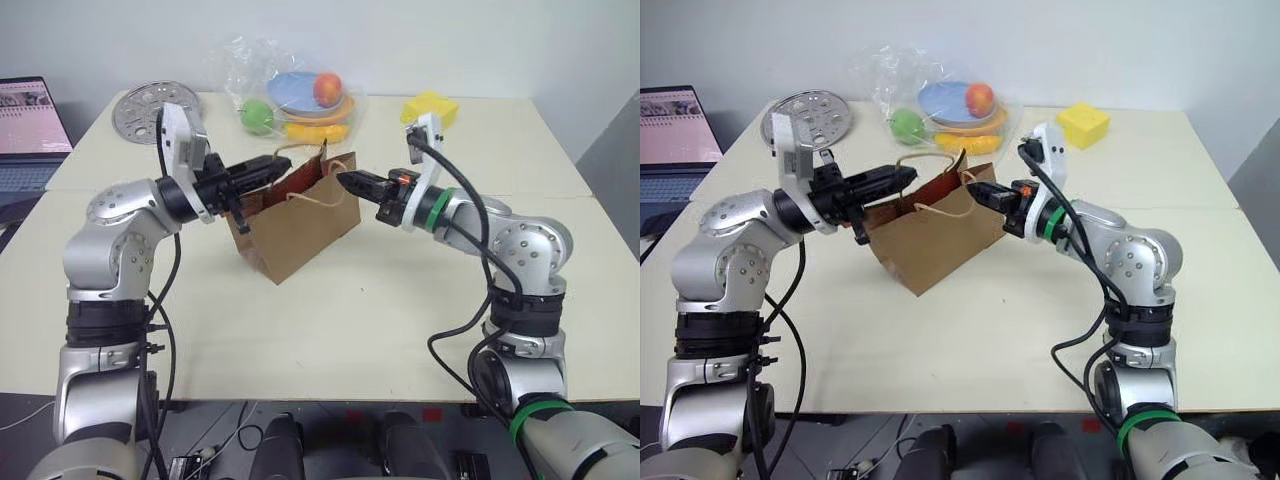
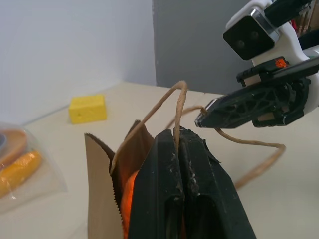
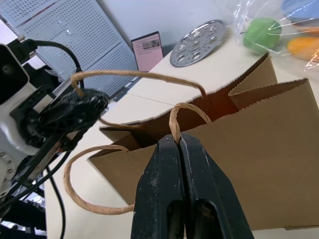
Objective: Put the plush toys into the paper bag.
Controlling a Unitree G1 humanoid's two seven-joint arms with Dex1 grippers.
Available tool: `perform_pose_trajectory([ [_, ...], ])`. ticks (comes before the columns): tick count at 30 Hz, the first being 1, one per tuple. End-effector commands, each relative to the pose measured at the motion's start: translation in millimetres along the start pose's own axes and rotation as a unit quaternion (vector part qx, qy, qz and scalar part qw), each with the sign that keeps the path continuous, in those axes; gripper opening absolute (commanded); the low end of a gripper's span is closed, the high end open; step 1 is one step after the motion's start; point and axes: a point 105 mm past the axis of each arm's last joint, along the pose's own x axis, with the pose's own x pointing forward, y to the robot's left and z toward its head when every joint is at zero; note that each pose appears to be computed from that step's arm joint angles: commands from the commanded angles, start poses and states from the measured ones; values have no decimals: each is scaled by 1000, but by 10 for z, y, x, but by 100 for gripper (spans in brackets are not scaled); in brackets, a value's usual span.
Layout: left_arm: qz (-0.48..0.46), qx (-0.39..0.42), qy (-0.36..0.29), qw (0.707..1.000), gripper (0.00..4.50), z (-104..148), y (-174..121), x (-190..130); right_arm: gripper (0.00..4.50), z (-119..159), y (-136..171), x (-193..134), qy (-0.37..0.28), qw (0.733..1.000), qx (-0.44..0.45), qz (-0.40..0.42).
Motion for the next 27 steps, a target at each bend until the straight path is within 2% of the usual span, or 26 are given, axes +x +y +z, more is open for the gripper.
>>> perform_pose_trajectory([
  [1,5,31,-3,999,0,155,6,-31,4,129,28,-21,-20,1000,-25,2],
  [3,14,33,-3,999,0,155,37,-36,4,137,13,-25,-19,999,-26,-1],
  [6,39,34,-7,999,61,229,108,-105,59,251,64,-25,-32,999,-34,15],
  [14,123,63,5,990,309,353,171,-619,351,566,76,-203,-46,994,-98,25],
  [16,138,86,25,986,372,306,96,-774,427,656,73,-267,-41,989,-138,26],
  [17,146,92,34,984,405,260,60,-838,450,703,59,-295,-38,987,-153,25],
  [18,151,94,40,983,435,228,35,-875,450,731,47,-311,-36,986,-163,24],
  [19,161,72,27,984,446,218,7,-916,450,775,48,-331,-34,984,-175,28],
  [22,156,42,22,987,446,117,-131,-956,450,834,95,-364,-18,971,-233,51],
  [25,147,30,36,988,446,-142,-291,-869,450,785,352,-402,28,950,-275,145],
  [27,156,28,36,987,446,-245,-290,-808,450,768,429,-388,42,944,-280,169],
])
